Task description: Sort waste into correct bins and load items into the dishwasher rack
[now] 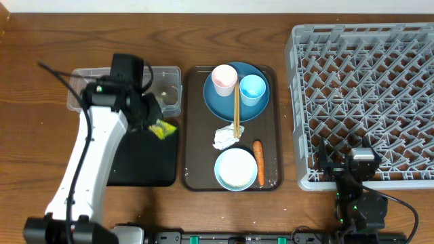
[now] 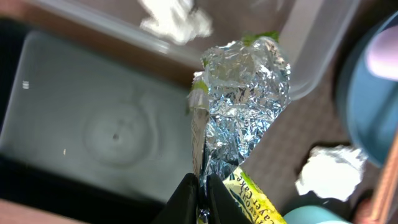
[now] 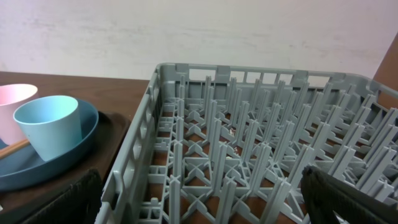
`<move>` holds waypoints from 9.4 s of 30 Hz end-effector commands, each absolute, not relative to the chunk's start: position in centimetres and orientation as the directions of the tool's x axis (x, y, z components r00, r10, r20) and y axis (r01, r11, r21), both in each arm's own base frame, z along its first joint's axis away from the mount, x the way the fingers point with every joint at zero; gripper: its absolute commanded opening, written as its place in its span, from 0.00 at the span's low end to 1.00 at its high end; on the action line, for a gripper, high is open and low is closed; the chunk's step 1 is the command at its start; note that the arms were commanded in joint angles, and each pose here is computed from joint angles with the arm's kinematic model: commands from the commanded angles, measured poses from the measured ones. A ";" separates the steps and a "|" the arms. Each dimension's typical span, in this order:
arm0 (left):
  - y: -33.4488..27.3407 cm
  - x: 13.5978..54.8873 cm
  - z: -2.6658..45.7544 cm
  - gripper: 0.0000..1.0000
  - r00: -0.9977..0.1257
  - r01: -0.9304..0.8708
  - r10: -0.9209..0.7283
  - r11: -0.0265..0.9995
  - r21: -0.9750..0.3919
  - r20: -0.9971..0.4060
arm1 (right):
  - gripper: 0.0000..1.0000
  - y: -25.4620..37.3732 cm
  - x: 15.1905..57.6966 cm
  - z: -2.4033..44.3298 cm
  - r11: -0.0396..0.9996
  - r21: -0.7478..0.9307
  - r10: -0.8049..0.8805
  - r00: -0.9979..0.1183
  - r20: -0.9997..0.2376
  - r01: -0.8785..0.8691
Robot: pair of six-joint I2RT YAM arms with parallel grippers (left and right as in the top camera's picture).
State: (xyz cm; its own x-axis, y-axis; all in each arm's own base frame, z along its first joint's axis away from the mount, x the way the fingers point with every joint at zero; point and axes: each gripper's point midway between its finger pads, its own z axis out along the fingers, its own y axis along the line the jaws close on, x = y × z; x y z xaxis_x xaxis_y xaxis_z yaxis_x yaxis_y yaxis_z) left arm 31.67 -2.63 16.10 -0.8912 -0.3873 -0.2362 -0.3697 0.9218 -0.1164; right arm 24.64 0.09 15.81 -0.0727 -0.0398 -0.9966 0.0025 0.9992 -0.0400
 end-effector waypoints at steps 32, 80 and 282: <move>5.1 40.1 14.8 0.09 -0.739 -0.538 -0.556 0.827 -0.164 -0.380 | 0.99 0.3 24.6 15.7 0.999 -0.045 -0.045 -0.072 -0.996 -0.003; 2.5 38.3 22.1 0.74 -0.674 -0.478 -0.571 0.821 -0.314 -0.469 | 0.99 0.3 24.6 15.7 0.999 -0.045 -0.045 -0.073 -0.996 -0.003; -20.3 28.2 4.7 0.62 -0.964 0.133 0.094 0.981 -0.142 -0.250 | 0.99 0.3 24.6 15.7 0.999 -0.045 -0.045 -0.073 -0.996 -0.003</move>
